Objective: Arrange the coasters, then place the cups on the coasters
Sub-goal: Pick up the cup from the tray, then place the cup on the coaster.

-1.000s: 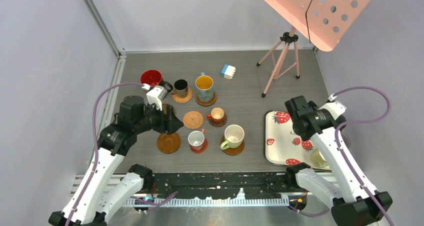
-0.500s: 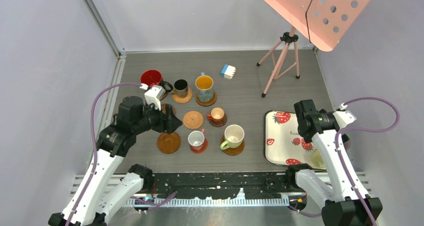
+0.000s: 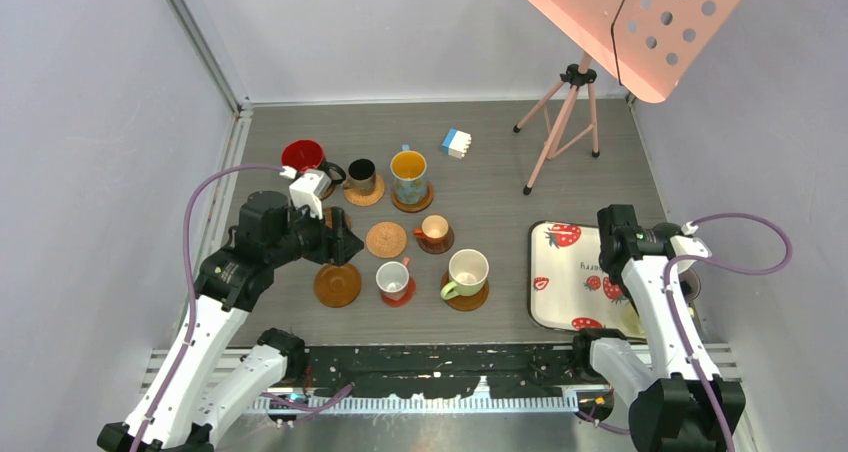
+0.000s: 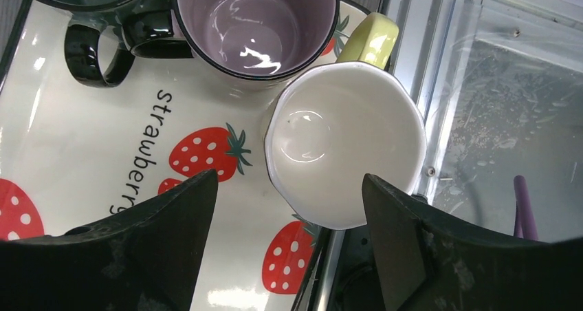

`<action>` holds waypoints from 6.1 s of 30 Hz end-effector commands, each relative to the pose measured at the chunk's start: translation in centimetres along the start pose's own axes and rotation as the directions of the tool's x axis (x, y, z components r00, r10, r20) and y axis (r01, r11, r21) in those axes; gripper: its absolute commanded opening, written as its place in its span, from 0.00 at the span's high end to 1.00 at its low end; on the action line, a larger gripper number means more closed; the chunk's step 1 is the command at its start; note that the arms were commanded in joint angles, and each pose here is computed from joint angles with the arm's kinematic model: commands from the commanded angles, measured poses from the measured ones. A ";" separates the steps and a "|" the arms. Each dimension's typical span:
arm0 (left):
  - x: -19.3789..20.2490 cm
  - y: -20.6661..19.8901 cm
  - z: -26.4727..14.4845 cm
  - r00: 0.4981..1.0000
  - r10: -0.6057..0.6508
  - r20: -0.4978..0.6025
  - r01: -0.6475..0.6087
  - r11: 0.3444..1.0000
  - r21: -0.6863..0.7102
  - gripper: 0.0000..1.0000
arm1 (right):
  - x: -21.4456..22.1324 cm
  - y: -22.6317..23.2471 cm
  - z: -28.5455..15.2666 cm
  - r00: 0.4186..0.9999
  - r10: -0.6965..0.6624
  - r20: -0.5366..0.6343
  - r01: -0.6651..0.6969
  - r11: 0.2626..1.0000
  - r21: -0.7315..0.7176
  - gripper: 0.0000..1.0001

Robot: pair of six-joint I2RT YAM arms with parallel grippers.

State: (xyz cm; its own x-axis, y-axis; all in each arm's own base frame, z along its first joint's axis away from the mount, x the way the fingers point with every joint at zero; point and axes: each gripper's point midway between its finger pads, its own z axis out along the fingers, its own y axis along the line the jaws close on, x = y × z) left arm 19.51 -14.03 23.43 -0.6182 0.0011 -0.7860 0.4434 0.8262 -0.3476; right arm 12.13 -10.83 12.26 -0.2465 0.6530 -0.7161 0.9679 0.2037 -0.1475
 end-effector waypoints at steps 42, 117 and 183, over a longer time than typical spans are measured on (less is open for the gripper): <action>-1.5 0.8 -1.1 0.996 0.035 0.082 -0.030 0.997 -0.064 0.34 | -1.2 4.9 -1.8 0.999 0.009 -0.033 -0.018 0.960 -0.280 0.95; -2.0 7.6 -12.8 0.847 0.129 0.516 0.153 0.870 -0.469 0.27 | 17.9 25.3 -49.1 0.540 -0.220 0.812 0.641 -0.518 -0.567 0.95; -1.8 7.4 -12.6 0.853 0.133 0.505 0.136 0.877 -0.461 0.26 | 28.1 26.8 -46.3 0.423 -0.414 0.806 0.699 -0.417 -0.581 0.45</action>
State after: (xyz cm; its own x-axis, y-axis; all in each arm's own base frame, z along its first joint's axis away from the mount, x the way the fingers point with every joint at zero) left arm 15.44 -0.74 28.36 -0.1484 -0.1794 -0.9725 0.0024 0.9833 -0.1817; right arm 28.28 46.61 12.82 -0.5021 -0.5118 -0.6971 -0.6492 0.7556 -0.0873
